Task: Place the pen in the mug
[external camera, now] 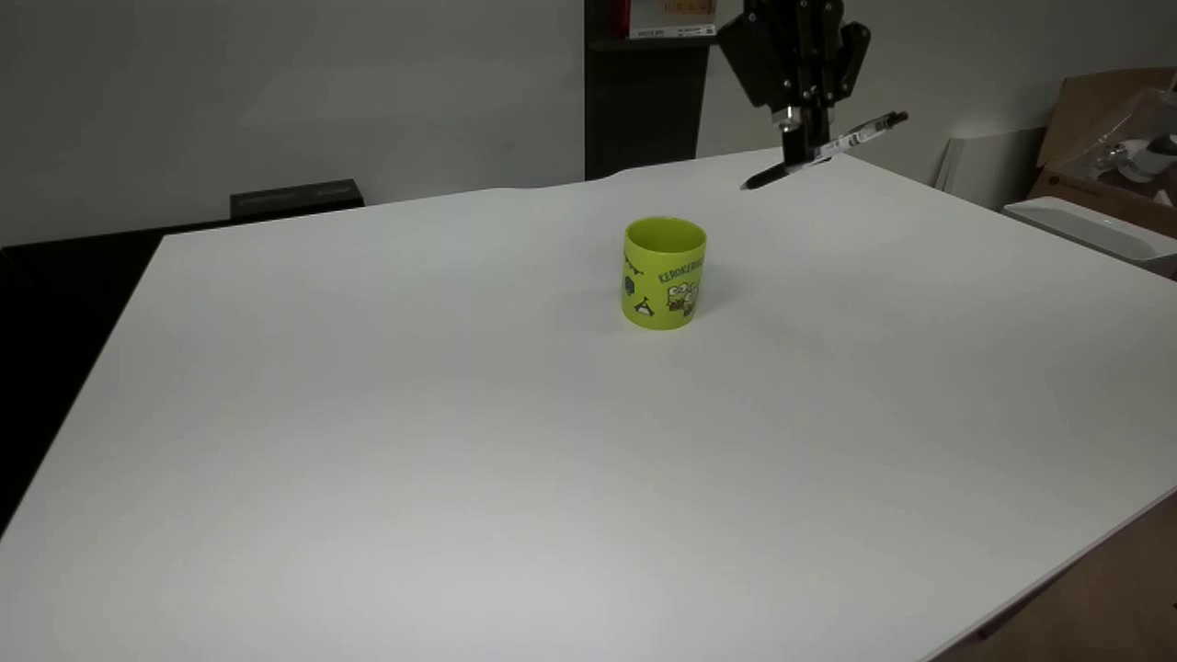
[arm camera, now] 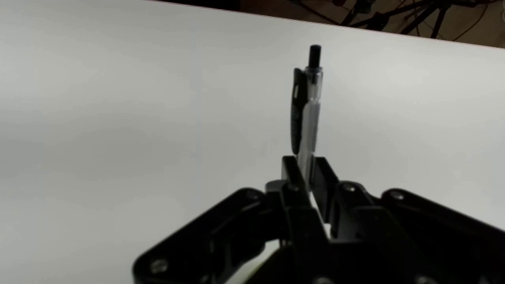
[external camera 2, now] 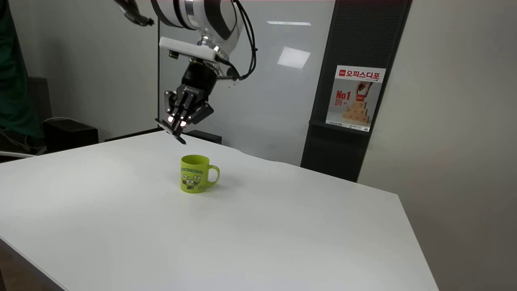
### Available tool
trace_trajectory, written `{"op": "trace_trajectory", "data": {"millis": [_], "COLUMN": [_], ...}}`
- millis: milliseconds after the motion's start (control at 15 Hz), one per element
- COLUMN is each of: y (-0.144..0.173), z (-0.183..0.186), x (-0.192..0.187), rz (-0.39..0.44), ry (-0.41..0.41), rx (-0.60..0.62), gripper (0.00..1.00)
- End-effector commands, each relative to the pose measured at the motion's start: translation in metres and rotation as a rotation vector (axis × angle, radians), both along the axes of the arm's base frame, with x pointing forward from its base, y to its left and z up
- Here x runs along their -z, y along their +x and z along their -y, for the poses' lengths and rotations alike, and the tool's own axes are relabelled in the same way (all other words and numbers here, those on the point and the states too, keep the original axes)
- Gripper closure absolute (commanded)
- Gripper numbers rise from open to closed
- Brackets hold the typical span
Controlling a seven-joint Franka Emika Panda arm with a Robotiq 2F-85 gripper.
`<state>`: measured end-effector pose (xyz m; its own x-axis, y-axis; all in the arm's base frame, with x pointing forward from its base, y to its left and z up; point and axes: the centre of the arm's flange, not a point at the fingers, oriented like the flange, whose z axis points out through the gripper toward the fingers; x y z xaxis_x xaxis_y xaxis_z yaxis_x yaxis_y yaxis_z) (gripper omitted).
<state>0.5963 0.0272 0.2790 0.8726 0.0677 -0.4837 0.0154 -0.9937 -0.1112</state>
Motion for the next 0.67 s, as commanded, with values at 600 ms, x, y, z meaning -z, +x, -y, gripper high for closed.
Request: {"op": "trace_trajectory", "data": {"millis": [600], "y": [0.095], "z": [-0.005], "x": [0.057], "rz": [-0.163], "ry": [-0.017], "rx": [0.099], "gripper": [0.97]}}
